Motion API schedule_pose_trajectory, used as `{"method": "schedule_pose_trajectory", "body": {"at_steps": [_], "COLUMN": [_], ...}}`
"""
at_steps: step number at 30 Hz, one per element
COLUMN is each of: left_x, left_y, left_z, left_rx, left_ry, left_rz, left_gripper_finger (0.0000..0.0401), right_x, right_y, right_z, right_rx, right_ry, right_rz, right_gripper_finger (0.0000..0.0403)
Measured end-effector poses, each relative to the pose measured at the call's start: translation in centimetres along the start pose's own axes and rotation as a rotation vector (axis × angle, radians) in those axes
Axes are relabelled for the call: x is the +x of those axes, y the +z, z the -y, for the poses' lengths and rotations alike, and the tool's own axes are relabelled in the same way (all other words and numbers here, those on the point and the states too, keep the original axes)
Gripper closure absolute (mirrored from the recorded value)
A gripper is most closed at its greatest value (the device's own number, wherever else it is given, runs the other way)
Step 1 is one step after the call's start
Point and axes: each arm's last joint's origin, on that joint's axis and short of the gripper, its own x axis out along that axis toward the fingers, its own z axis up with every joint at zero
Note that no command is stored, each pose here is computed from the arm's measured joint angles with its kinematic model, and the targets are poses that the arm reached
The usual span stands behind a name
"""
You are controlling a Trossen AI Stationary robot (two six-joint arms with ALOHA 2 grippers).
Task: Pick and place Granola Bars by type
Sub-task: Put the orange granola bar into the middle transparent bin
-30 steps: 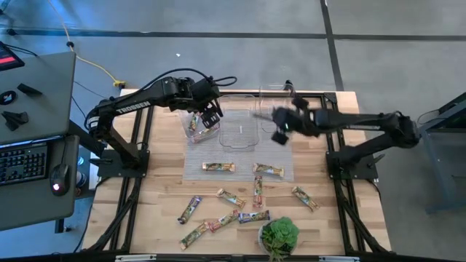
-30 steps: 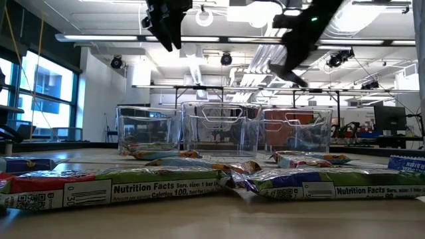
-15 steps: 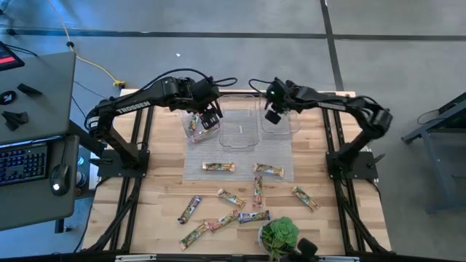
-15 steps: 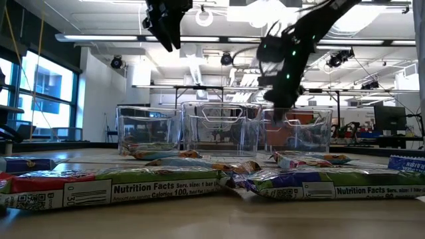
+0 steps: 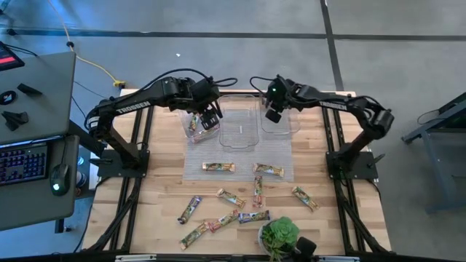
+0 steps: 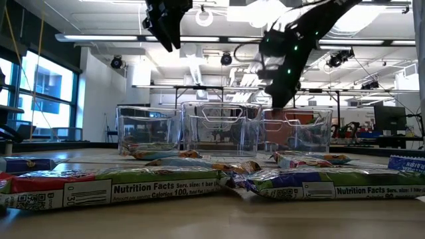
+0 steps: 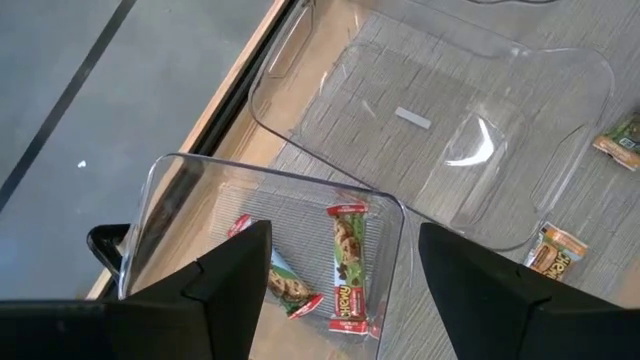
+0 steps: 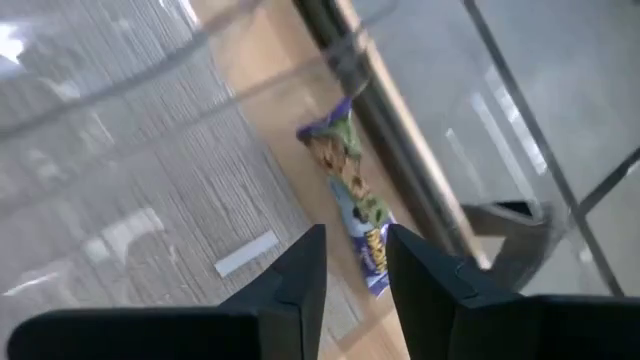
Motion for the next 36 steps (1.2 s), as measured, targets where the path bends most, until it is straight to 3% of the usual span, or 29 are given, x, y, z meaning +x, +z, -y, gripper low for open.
{"method": "schedule_pose_trajectory", "body": {"at_steps": [8,15,25,36], "left_x": [0.0,0.0,0.0,0.0], "left_y": [0.0,-0.1,-0.2,-0.2], "left_z": [0.1,0.1,0.2,0.3], "left_rx": [0.000,-0.002,-0.033,-0.031], "left_ry": [-0.043,-0.051,-0.072,-0.115], "left_rz": [-0.008,-0.017,-0.033,-0.041], "left_gripper_finger": [0.0153,0.0153,0.0153,0.0153], "right_x": [-8.5,-13.1,-13.2,-12.1], "right_y": [-0.1,-2.7,-6.9,-10.8], "right_z": [-0.9,-4.8,-10.9,-13.7], "right_rx": [0.005,-0.035,-0.185,-0.124], "right_ry": [0.093,0.257,0.393,0.358], "right_rz": [0.134,0.066,-0.091,-0.209], "right_gripper_finger": [0.0304,0.0283,0.0263,0.0262]}}
